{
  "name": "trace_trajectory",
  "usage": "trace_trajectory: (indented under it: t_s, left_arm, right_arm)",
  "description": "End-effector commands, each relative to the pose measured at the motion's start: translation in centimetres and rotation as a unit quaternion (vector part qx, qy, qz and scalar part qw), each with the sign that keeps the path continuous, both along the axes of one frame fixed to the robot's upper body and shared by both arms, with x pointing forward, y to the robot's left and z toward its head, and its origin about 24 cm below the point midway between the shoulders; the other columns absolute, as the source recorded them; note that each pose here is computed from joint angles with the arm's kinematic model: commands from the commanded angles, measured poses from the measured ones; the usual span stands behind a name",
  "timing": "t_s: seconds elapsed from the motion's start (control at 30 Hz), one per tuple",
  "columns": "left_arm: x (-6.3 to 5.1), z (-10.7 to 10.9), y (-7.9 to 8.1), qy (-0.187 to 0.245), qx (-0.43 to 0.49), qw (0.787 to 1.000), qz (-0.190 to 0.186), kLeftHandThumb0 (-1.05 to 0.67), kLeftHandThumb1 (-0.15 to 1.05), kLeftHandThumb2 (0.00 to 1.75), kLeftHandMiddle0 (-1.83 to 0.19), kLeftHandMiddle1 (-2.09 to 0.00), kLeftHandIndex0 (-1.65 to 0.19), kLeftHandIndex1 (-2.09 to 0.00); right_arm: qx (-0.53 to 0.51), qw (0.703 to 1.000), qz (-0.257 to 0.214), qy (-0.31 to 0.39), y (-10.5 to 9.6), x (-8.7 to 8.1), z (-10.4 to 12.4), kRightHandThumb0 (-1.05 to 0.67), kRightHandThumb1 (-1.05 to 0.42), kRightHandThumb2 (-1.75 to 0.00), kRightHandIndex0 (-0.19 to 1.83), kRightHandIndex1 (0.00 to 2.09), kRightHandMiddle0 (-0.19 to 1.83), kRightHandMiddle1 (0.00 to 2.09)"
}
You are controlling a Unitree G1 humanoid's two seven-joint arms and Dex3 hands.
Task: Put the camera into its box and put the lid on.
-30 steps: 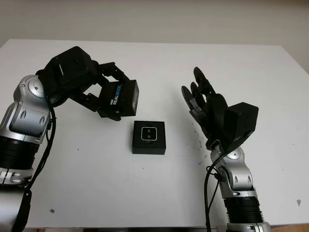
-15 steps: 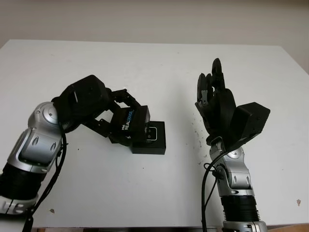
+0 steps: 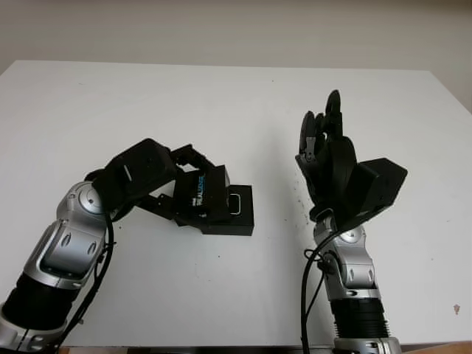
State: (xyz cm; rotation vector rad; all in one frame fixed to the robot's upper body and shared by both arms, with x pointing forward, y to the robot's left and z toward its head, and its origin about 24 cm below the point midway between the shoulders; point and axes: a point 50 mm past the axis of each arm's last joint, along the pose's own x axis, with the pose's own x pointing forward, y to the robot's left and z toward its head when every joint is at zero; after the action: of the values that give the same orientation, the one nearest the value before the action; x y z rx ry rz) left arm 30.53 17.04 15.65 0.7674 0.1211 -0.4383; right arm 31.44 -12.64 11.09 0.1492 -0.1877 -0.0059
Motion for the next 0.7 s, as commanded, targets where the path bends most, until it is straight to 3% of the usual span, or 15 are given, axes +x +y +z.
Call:
trace_trajectory:
  t_s: [0.0, 0.43, 0.67]
  left_arm:
    - [0.3, 0.6, -0.5, -0.016, 0.003, 1.0, -0.006, -0.22, 0.98, 0.06, -0.38, -1.66, -0.21, -1.55]
    - [0.8, 1.5, -1.4, -0.039, 0.004, 0.999, -0.03, -0.21, 0.96, 0.05, -0.42, -1.62, -0.26, -1.55]
    - [0.9, 1.2, -1.7, -0.026, -0.001, 0.999, -0.036, -0.19, 0.94, 0.05, -0.48, -1.63, -0.29, -1.56]
  right_arm:
    - [0.005, 1.0, 0.001, -0.005, 0.1, -0.2, 0.4, -0.69, -1.05, -0.51, -0.19, 0.0, -0.19, 0.0]
    - [0.01, 1.0, 0.008, -0.012, 0.4, -0.3, 0.1, -0.65, -1.05, -0.49, -0.19, 0.0, -0.19, 0.0]
    - [0.01, 1.0, 0.005, -0.008, 0.4, -0.3, 0.1, -0.67, -1.05, -0.49, -0.19, 0.0, -0.19, 0.0]
